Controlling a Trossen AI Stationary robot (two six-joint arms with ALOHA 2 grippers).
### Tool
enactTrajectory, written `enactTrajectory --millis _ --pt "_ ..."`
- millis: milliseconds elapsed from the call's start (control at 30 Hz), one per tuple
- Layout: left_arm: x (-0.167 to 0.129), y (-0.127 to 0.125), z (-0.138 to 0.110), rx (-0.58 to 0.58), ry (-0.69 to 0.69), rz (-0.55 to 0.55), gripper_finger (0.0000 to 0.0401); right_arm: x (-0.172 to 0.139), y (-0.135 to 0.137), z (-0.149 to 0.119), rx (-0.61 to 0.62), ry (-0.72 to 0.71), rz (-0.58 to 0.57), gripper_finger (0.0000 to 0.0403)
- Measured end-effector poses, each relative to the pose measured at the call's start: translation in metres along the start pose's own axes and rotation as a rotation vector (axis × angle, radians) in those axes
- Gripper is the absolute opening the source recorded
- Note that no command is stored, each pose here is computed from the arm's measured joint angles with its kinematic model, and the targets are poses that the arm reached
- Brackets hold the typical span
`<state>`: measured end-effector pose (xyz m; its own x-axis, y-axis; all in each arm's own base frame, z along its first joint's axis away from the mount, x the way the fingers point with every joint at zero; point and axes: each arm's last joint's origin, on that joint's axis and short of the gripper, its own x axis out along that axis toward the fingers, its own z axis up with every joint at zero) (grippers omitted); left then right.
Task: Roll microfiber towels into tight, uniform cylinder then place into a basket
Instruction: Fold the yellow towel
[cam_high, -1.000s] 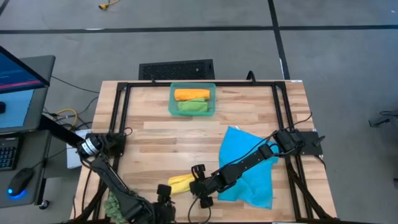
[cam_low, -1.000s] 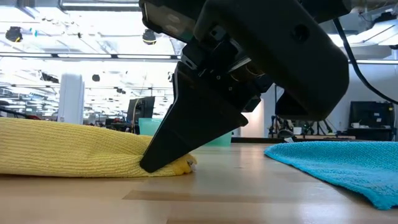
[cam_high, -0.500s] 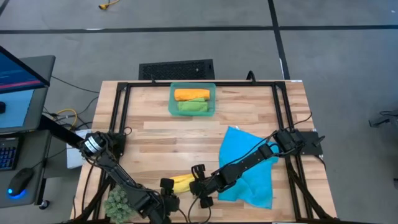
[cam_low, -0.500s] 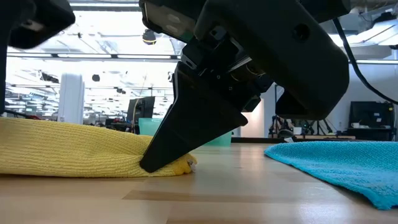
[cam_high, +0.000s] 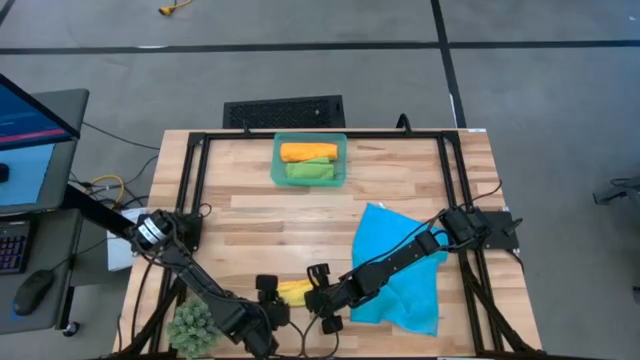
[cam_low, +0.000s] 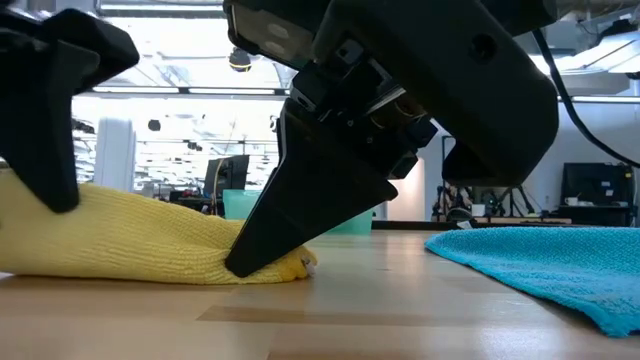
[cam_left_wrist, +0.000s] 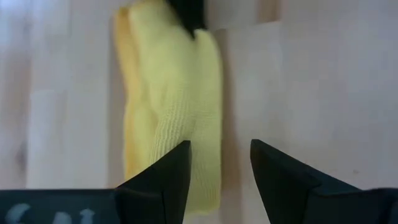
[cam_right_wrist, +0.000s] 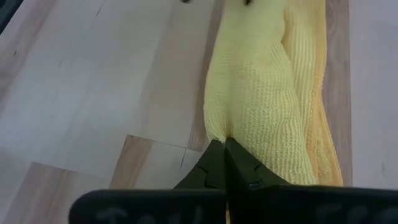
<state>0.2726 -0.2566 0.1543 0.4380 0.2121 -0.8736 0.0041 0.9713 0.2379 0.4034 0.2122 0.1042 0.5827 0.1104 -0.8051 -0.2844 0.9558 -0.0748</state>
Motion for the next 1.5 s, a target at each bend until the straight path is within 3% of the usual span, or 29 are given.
enactTrajectory --millis 167,367,600,933,1300,1500 --pt "0.005 0.011 0.003 -0.041 0.035 0.037 0.016 0.0 0.001 0.0 0.024 0.004 0.039 0.0017" --pt "0.012 0.021 0.01 -0.057 0.084 0.003 0.016 0.0 0.002 0.0 0.045 0.009 0.096 0.0011" --pt "0.017 0.029 0.014 -0.05 0.123 -0.023 0.016 -0.002 0.004 0.001 0.052 0.007 0.103 0.0034" --pt "0.04 0.023 0.003 -0.044 0.176 -0.041 0.016 -0.004 0.009 0.004 0.043 0.012 0.108 0.0025" --pt "0.042 0.023 0.002 -0.076 0.196 -0.063 0.0159 -0.012 0.008 0.017 -0.035 0.067 0.084 0.0042" --pt "0.042 0.023 0.002 -0.081 0.183 -0.055 0.011 -0.019 0.008 0.021 -0.057 0.13 0.075 0.0044"
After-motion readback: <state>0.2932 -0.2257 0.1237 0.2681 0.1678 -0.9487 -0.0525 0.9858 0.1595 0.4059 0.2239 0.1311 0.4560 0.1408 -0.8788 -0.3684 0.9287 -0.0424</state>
